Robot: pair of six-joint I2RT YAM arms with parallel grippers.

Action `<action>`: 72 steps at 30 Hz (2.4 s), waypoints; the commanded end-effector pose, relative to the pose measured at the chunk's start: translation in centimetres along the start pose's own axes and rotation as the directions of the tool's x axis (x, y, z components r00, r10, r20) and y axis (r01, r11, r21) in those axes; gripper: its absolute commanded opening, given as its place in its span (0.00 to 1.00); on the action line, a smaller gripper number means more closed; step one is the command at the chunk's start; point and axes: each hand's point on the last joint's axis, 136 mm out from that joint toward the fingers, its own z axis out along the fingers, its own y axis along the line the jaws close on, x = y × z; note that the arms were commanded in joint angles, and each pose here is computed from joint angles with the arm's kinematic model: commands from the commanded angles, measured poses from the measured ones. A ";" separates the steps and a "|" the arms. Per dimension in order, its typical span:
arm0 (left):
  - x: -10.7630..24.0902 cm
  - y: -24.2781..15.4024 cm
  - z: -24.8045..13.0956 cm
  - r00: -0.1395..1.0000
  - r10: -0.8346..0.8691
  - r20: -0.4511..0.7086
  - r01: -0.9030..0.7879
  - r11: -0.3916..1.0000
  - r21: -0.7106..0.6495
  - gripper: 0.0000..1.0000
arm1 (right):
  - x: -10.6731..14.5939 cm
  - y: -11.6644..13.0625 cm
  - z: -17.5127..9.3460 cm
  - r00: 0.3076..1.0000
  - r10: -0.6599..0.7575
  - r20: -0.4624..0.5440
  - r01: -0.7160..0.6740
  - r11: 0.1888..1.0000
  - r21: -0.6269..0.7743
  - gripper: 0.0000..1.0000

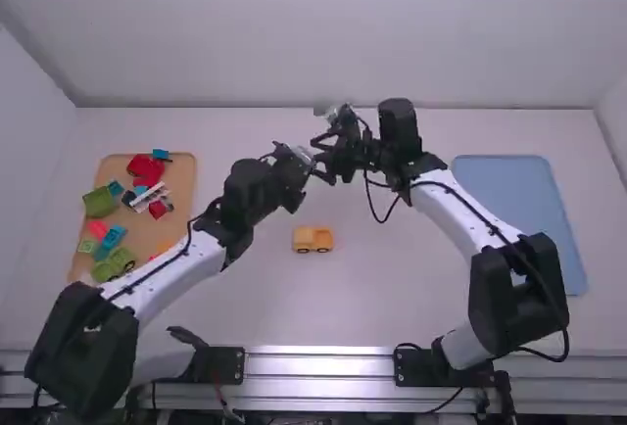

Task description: Assemble lego blocks to make yellow taxi

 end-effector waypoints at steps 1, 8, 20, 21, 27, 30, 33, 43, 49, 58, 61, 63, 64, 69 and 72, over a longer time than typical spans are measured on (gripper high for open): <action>-1.5 -0.6 0.6 0.997 -0.064 0.042 0.063 0.997 0.038 0.02 | 0.7 -0.3 0.1 0.997 0.082 0.013 -0.082 0.997 0.003 0.69; -2.1 0.2 1.3 0.987 -0.135 0.092 0.135 0.991 0.005 0.02 | 0.8 -0.8 -0.3 0.991 0.115 0.072 -0.116 0.993 0.008 0.72; -3.7 1.1 1.1 0.976 -0.149 0.160 0.155 0.988 -0.025 0.02 | 1.0 -1.2 -0.6 0.990 0.116 0.076 -0.118 0.993 0.016 0.63; -3.7 1.2 1.1 0.976 -0.147 0.163 0.154 0.988 -0.026 0.02 | 1.0 -1.1 -0.5 0.990 0.115 0.076 -0.116 0.993 0.015 0.63; -4.0 1.0 1.0 0.974 -0.147 0.171 0.152 0.988 -0.016 0.02 | 0.7 -0.8 -0.4 0.987 0.135 0.083 -0.136 0.991 0.002 0.56; -4.2 0.8 1.0 0.974 -0.145 0.176 0.150 0.989 -0.011 0.02 | 0.8 -0.2 0.1 0.988 0.136 0.074 -0.136 0.991 -0.014 0.54; -4.3 1.0 1.0 0.972 -0.146 0.184 0.151 0.988 -0.016 0.02 | 0.9 0.4 0.6 0.989 0.129 0.069 -0.127 0.992 -0.024 0.53; -4.5 0.8 1.0 0.970 -0.154 0.189 0.158 0.987 -0.010 0.19 | 0.9 0.7 0.9 0.989 0.131 0.065 -0.130 0.991 -0.033 0.34; -4.3 1.3 1.0 0.962 -0.201 0.186 0.207 0.978 -0.012 0.99 | 0.9 0.7 0.8 0.992 0.109 0.067 -0.107 0.994 -0.033 0.34; -5.2 -0.5 -1.6 0.953 -0.255 0.163 0.202 0.937 0.286 0.99 | -0.8 2.1 -2.9 0.995 -0.011 0.101 0.033 0.974 -0.223 0.34; -5.6 -0.8 -3.6 0.947 -0.286 0.149 0.189 0.867 0.461 0.99 | -1.3 2.6 -3.9 0.991 -0.062 0.120 0.093 0.959 -0.268 0.34; -5.4 -1.2 -4.7 0.949 -0.282 0.139 0.164 0.821 0.547 0.99 | -1.4 3.1 -4.2 0.988 -0.087 0.129 0.122 0.948 -0.295 0.34; -5.3 -1.4 -5.1 0.951 -0.278 0.136 0.149 0.798 0.585 0.99 | -1.4 3.3 -4.2 0.987 -0.095 0.132 0.132 0.943 -0.306 0.34; -5.0 -2.3 -5.9 0.958 -0.253 0.132 0.095 0.718 0.690 0.99 | -1.2 5.2 -4.4 0.981 -0.131 0.143 0.178 0.901 -0.395 0.34; -4.9 -2.6 -5.9 0.961 -0.241 0.138 0.075 0.703 0.707 0.99 | -1.1 5.5 -4.3 0.981 -0.131 0.142 0.179 0.896 -0.407 0.29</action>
